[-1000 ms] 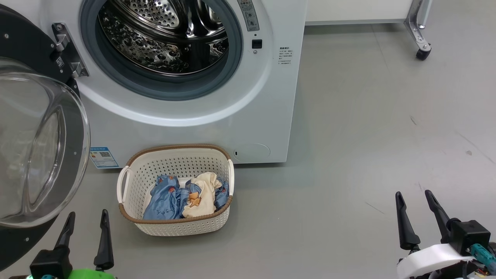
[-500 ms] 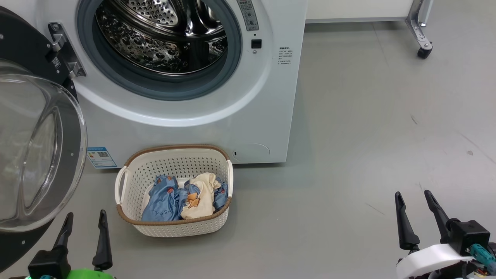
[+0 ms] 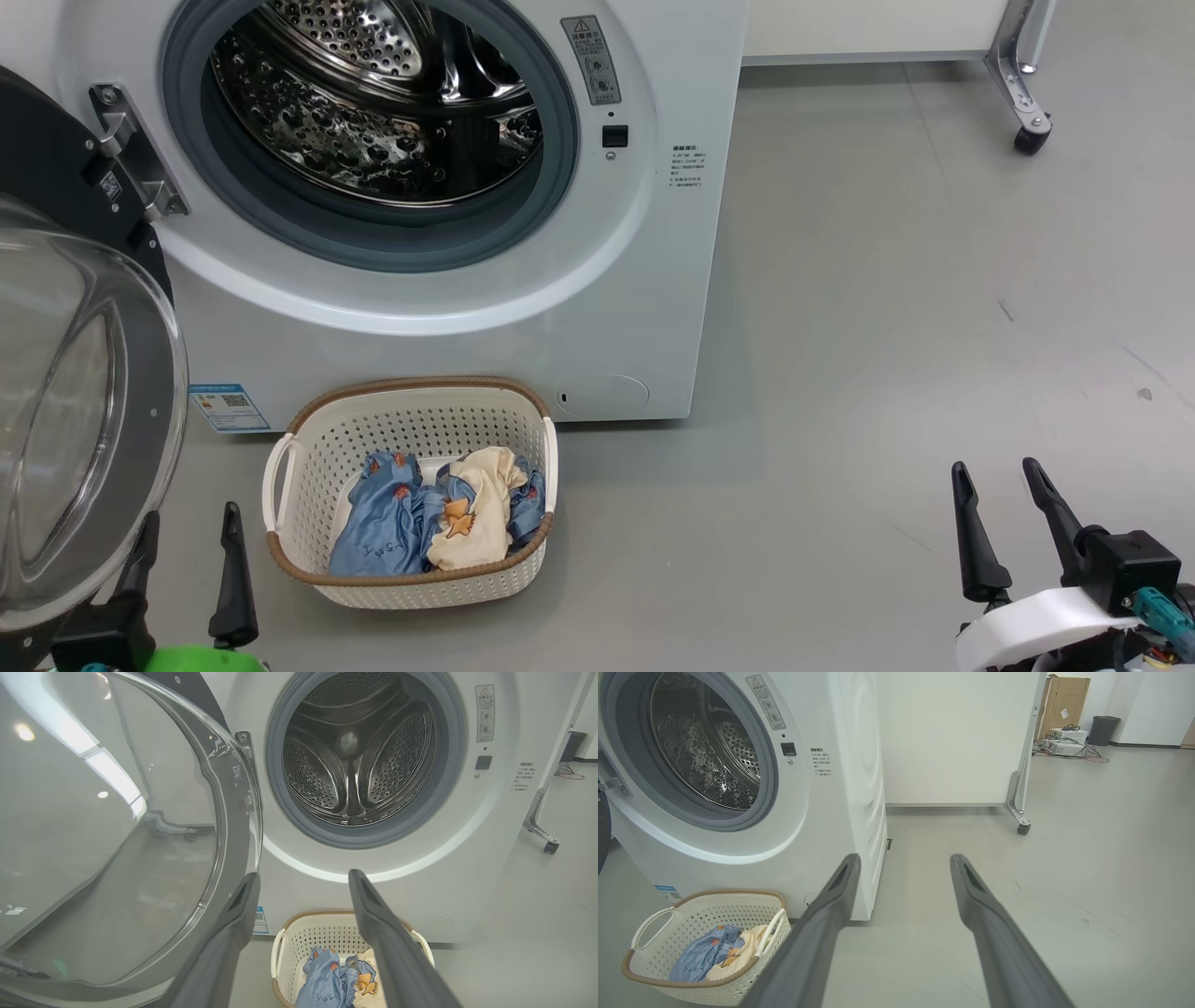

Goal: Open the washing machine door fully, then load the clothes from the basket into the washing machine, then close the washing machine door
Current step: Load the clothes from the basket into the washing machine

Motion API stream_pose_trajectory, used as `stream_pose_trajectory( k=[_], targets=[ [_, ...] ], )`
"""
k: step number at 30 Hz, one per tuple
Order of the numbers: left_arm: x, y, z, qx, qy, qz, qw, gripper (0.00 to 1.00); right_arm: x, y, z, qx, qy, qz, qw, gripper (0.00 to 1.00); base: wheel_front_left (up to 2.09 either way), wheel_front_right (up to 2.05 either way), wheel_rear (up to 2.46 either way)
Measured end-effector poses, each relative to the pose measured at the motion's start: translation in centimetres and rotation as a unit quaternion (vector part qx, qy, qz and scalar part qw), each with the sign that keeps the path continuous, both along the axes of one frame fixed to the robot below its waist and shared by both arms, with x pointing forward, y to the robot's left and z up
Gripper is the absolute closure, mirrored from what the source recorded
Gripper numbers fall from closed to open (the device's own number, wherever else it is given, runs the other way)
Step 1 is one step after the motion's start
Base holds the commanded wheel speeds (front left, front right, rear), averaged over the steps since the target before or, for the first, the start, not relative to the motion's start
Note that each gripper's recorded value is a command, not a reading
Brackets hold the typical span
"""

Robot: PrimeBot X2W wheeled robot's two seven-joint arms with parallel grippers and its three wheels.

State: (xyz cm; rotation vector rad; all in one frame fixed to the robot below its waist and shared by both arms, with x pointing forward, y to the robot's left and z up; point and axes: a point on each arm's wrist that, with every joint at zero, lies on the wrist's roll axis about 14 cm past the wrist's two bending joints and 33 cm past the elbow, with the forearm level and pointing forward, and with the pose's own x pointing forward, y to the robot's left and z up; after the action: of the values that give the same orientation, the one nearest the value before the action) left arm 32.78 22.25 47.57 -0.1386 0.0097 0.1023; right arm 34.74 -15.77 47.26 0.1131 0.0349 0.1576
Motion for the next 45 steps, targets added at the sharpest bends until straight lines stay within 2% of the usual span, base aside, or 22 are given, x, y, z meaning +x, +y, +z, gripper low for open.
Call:
stream_pose_trajectory(
  k=[19, 45],
  targets=[
    [0.0, 0.3, 0.0, -0.004, -0.001, 0.011, 1.0, 0.0, 0.0, 0.0, -0.1, -0.001, 0.001, 0.0, 1.0, 0.0, 0.78, -0.78, 0.0],
    [0.3, -0.8, -0.7, -0.008, 0.01, -0.007, 1.0, 0.0, 0.0, -0.1, -1.4, -0.001, 0.022, -0.001, 1.0, 0.0, 0.07, -0.07, 0.0]
  ],
)
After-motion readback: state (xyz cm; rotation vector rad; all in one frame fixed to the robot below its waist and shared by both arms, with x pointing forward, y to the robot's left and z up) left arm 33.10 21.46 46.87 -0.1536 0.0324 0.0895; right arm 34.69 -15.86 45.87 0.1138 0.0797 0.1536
